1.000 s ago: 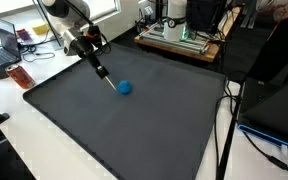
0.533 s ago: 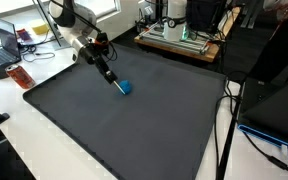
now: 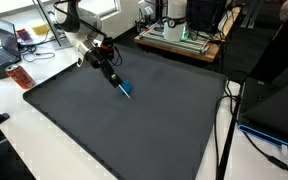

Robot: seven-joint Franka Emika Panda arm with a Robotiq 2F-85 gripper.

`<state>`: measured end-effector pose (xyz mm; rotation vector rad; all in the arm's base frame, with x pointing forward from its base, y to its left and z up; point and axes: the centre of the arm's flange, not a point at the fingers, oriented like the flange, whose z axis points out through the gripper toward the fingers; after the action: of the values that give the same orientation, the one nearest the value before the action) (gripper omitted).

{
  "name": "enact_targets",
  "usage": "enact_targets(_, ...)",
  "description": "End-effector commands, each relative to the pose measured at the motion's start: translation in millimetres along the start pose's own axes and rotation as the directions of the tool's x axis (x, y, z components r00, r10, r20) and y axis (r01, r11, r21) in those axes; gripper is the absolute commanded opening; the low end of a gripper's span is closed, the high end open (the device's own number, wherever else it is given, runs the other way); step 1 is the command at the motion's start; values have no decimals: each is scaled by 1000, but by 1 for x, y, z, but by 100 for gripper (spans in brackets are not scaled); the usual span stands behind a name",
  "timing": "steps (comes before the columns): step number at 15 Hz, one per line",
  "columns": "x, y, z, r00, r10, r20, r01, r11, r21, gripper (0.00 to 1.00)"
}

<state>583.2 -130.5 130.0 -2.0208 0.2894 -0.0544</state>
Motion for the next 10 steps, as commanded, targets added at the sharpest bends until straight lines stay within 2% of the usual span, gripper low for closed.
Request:
enact_targets(1,-12,-19,-9,996,-51,-69,50,999,-18,3)
enact_targets(4,-11,-32,-18,995,-65,-80,61,996,-58,3)
enact_targets(10,-16,-68,-26,992,-73,-102,48,972,-229,3)
